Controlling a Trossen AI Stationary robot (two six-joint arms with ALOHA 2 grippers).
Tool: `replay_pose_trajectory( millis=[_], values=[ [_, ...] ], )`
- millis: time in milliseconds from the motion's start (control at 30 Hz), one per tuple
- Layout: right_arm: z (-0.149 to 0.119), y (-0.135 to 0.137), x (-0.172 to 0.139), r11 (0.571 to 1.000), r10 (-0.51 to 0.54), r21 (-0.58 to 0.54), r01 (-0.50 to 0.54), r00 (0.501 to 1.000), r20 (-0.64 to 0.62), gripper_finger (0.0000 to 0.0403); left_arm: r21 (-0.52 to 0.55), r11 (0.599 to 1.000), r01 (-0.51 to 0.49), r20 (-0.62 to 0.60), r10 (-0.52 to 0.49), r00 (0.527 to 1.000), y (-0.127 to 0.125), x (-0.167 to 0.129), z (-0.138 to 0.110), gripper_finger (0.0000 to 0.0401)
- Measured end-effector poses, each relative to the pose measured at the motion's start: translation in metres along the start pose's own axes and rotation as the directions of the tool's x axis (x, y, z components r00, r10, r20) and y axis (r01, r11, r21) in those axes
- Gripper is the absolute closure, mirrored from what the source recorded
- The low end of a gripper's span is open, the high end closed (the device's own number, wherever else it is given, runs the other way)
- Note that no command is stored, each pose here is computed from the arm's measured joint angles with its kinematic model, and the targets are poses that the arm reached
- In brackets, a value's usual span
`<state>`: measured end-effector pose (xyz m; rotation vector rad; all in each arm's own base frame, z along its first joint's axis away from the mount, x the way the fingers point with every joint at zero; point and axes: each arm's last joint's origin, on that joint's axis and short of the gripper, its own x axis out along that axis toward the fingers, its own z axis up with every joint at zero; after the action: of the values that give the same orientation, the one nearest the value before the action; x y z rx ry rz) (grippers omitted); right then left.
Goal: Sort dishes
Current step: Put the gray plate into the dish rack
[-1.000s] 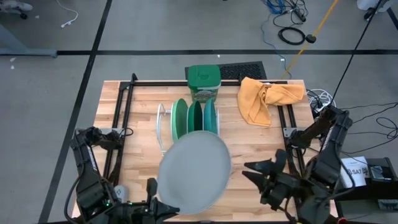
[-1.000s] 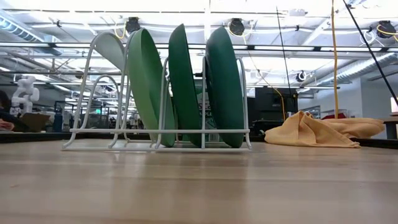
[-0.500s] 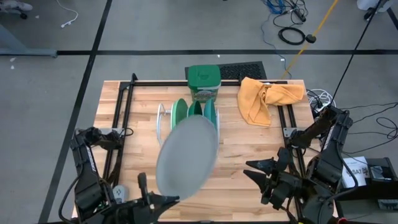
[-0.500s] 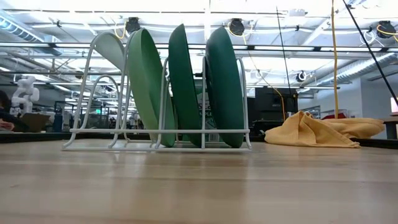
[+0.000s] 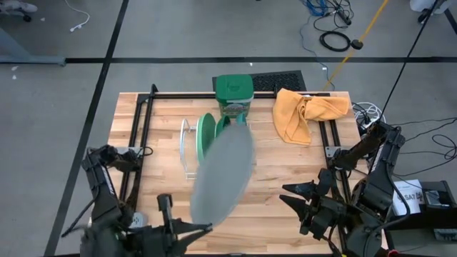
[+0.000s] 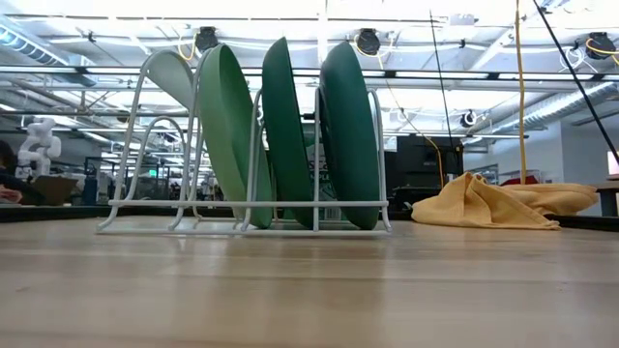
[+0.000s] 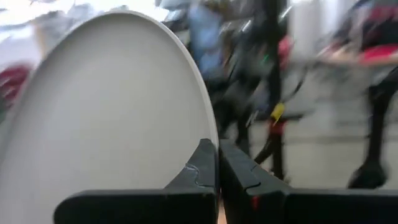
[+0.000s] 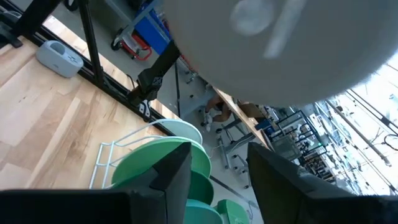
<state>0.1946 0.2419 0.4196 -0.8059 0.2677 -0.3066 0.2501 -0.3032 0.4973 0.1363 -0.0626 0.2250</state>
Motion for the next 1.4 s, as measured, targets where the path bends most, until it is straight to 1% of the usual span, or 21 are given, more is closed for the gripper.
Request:
replay_pose_trajectory(
  millis=[67, 133, 233, 333, 467, 567, 633, 667, 767, 833, 900, 1000, 1133, 1300, 1333, 1400],
  values=[
    [0.000, 0.000, 0.000, 1.000, 0.000, 0.000, 0.000, 1.000, 0.000, 0.0253, 0.009, 0.999, 0.042, 0.089, -0.042, 0.995, 0.004, 0.003, 0.012, 0.0400],
    [0.000, 0.000, 0.000, 1.000, 0.000, -0.001, 0.000, 1.000, 0.000, 0.0253, 0.037, 0.998, 0.049, 0.169, -0.055, 0.984, 0.008, 0.004, 0.021, 0.0400],
    [0.000, 0.000, 0.000, 1.000, 0.001, -0.001, -0.001, 1.000, 0.000, 0.0253, 0.052, 0.996, 0.069, 0.304, -0.081, 0.949, 0.015, 0.002, 0.034, 0.0401],
    [0.000, 0.000, 0.000, 1.000, 0.001, -0.004, -0.001, 1.000, 0.001, 0.0253, 0.047, 0.992, 0.118, 0.444, -0.126, 0.887, 0.020, 0.001, 0.043, 0.0401],
    [0.003, 0.000, 0.004, 0.999, -0.010, -0.037, 0.010, 1.000, 0.002, 0.0253, 0.038, 0.986, 0.163, 0.602, -0.153, 0.784, 0.027, 0.001, 0.052, 0.0401],
    [0.010, -0.004, 0.010, 0.995, -0.020, -0.096, 0.021, 1.000, 0.019, 0.0253, 0.034, 0.981, 0.193, 0.693, -0.162, 0.703, 0.033, 0.003, 0.056, 0.0401],
    [0.018, -0.008, 0.015, 0.993, 0.006, -0.114, 0.001, 0.998, 0.067, 0.0253, 0.047, 0.976, 0.213, 0.716, -0.181, 0.674, 0.035, 0.006, 0.056, 0.0401],
    [0.022, -0.012, 0.018, 0.994, 0.017, -0.108, -0.006, 0.995, 0.100, 0.0252, 0.050, 0.975, 0.215, 0.718, -0.185, 0.671, 0.036, 0.008, 0.056, 0.0401],
    [0.033, -0.022, 0.024, 0.998, 0.018, -0.065, -0.006, 0.980, 0.196, 0.0245, 0.089, 0.970, 0.225, 0.685, -0.223, 0.693, 0.033, 0.014, 0.052, 0.0401],
    [0.038, -0.029, 0.027, 1.000, 0.008, -0.002, -0.007, 0.966, 0.257, 0.0235, 0.115, 0.960, 0.254, 0.665, -0.264, 0.699, 0.030, 0.016, 0.049, 0.0401],
    [0.043, -0.037, 0.028, 0.996, -0.015, 0.085, -0.012, 0.949, 0.315, 0.0221, 0.144, 0.944, 0.295, 0.656, -0.314, 0.686, 0.026, 0.017, 0.047, 0.0401],
    [0.048, -0.052, 0.027, 0.975, -0.030, 0.213, -0.070, 0.902, 0.431, 0.0199, 0.196, 0.911, 0.362, 0.653, -0.397, 0.645, 0.021, 0.015, 0.045, 0.0401],
    [0.049, -0.067, 0.022, 0.926, -0.001, 0.311, -0.215, 0.821, 0.571, 0.0169, 0.249, 0.862, 0.441, 0.638, -0.488, 0.596, 0.012, 0.008, 0.043, 0.0401],
    [0.047, -0.084, 0.020, 0.858, 0.032, 0.348, -0.377, 0.716, 0.698, 0.0151, 0.308, 0.775, 0.552, 0.640, -0.598, 0.483, 0.003, -0.003, 0.042, 0.0401],
    [0.047, -0.088, 0.021, 0.844, 0.036, 0.351, -0.405, 0.697, 0.717, 0.0150, 0.319, 0.759, 0.567, 0.635, -0.616, 0.467, 0.002, -0.004, 0.041, 0.0401],
    [0.045, -0.094, 0.022, 0.819, 0.044, 0.354, -0.451, 0.664, 0.746, 0.0150, 0.324, 0.742, 0.587, 0.636, -0.630, 0.446, 0.001, -0.004, 0.041, 0.0401]
  ],
)
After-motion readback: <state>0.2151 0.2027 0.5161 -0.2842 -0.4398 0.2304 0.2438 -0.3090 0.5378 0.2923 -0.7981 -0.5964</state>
